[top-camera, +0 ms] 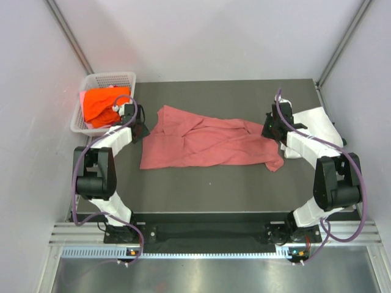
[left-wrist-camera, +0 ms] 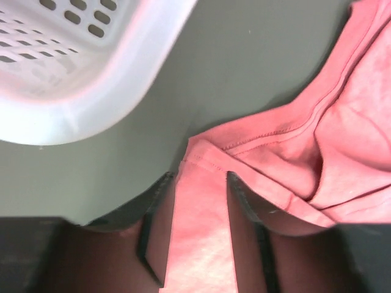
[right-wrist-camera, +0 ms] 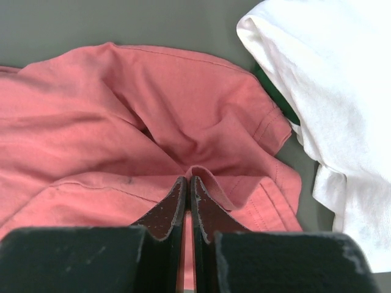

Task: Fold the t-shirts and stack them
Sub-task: Flatten the tshirt out

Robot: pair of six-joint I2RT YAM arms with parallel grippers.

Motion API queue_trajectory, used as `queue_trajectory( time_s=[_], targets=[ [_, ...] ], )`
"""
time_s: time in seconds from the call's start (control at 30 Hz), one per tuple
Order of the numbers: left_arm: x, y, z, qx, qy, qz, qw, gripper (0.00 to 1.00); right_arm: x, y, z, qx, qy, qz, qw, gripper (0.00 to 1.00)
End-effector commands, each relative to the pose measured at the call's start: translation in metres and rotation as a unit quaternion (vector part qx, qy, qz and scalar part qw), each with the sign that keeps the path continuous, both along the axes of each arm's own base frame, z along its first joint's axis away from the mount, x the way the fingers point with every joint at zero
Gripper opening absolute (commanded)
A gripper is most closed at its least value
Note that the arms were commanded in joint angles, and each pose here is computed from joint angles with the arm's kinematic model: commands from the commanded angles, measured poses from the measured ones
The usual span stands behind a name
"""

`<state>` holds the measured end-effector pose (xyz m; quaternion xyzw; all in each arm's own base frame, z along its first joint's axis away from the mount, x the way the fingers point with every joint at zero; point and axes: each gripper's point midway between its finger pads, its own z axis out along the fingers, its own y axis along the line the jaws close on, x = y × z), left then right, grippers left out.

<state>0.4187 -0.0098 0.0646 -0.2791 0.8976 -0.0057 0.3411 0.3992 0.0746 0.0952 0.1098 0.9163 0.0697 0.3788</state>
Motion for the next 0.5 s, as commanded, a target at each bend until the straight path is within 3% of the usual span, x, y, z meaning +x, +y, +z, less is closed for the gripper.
queue_trajectory(
  time_s=[0.0, 0.27, 0.47],
  targets=[
    [0.007, 0.004, 0.018, 0.006, -0.028, 0.004, 1.000, 0.45, 0.007, 0.005, 0.023, 0.009, -0.038, 0.002, 0.999, 0.00],
    [0.015, 0.001, 0.001, 0.000, -0.008, 0.003, 1.000, 0.50, 0.011, 0.009, 0.020, 0.015, -0.032, 0.009, 0.999, 0.00],
    [0.026, -0.004, -0.013, -0.016, 0.008, -0.003, 1.000, 0.44, 0.011, 0.010, 0.018, 0.018, -0.030, 0.010, 0.999, 0.00]
  ],
)
